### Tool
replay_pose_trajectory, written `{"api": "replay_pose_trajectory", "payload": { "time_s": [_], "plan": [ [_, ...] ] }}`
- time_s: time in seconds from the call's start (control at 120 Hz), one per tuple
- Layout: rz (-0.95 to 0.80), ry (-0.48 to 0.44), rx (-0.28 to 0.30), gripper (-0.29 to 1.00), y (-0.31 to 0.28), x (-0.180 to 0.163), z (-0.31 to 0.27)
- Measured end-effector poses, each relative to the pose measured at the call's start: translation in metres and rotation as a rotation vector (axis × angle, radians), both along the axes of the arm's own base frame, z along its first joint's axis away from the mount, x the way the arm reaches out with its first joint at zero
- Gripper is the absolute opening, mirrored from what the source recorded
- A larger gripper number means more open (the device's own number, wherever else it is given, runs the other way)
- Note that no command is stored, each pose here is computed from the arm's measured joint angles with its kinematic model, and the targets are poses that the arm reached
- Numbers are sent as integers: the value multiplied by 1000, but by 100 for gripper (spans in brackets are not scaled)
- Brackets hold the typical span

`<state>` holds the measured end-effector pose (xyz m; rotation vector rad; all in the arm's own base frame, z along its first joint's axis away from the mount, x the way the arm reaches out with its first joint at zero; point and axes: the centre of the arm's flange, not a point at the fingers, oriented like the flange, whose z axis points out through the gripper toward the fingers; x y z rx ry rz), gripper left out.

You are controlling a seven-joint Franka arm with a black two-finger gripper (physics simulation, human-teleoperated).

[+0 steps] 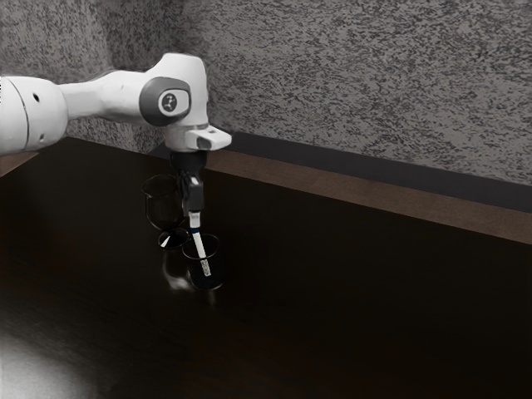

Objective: Take the marker out of the pen holder and place it to the left of the pen holder.

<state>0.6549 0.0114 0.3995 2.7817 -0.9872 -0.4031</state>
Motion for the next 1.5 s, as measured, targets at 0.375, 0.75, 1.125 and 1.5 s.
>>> {"api": "replay_pose_trajectory", "payload": {
  "time_s": [0.375,0.75,1.125,1.5],
  "plan": [
    [117,-37,27,37,36,5,-32],
    [180,-40,41,27,35,12,-55],
    [217,-86,66,-3,32,8,-27],
    [223,-104,114,-8,8,-40,22]
  ]
}}
